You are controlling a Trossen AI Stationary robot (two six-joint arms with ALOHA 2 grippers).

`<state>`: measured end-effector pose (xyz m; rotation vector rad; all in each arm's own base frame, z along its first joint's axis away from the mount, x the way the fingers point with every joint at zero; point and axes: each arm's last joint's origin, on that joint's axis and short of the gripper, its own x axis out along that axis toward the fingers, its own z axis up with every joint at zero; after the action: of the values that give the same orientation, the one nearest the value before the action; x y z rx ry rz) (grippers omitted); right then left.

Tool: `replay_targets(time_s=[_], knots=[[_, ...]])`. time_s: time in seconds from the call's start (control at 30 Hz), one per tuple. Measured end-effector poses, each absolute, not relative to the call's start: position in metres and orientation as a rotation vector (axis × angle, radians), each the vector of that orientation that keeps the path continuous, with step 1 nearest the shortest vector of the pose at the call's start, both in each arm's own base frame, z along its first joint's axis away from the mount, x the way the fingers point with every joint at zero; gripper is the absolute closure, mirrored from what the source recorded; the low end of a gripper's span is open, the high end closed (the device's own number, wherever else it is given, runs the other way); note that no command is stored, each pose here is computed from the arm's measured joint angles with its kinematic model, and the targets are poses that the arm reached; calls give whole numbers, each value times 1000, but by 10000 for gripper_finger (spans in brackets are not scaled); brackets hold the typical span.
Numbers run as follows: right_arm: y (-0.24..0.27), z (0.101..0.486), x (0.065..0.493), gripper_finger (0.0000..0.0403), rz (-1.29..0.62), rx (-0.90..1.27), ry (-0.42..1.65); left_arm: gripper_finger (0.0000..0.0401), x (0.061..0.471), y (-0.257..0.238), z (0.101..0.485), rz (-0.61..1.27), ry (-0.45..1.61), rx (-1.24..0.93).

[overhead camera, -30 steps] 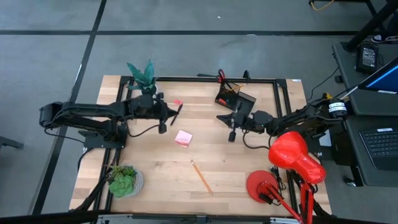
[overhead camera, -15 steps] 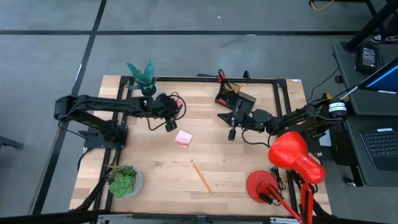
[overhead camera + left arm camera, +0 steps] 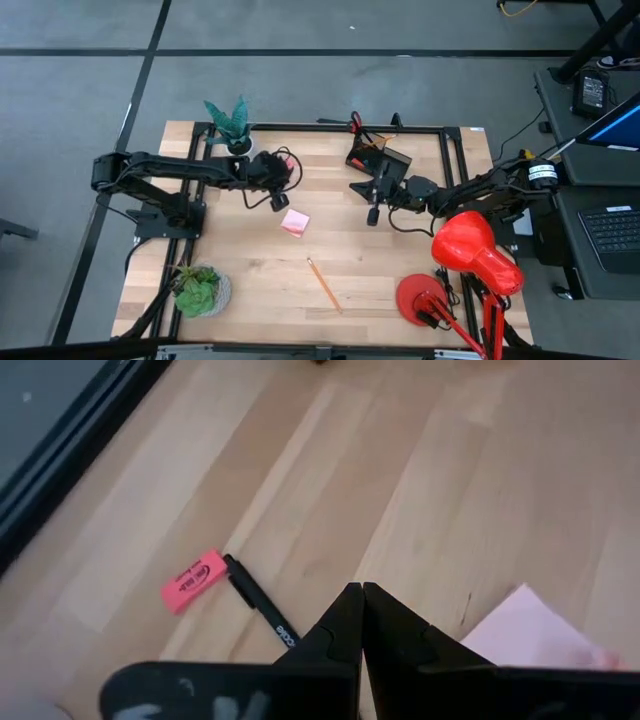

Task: Pick and place office supplies into organizer
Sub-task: Put the black ballpen into the black desk organizer

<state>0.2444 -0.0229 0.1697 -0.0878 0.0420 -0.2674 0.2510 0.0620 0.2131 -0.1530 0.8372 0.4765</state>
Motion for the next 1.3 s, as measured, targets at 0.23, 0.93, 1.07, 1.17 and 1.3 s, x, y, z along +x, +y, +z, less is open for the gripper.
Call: replay_targets(time_s=[0.23, 0.93, 1.07, 1.17, 1.3], knots=[[-23, 170, 244, 390, -267, -88, 42, 400, 253, 61, 210, 512, 833, -231], [-23, 168, 245, 386, -267, -83, 56, 397, 290, 90, 170, 657, 1135, -235], [-23, 168, 245, 386, -266, -87, 57, 397, 289, 94, 168, 650, 1135, -302], [-23, 168, 245, 386, -266, -88, 57, 397, 288, 96, 168, 644, 1134, -324], [-23, 168, 245, 386, -266, -89, 57, 391, 287, 98, 168, 650, 1133, -331]])
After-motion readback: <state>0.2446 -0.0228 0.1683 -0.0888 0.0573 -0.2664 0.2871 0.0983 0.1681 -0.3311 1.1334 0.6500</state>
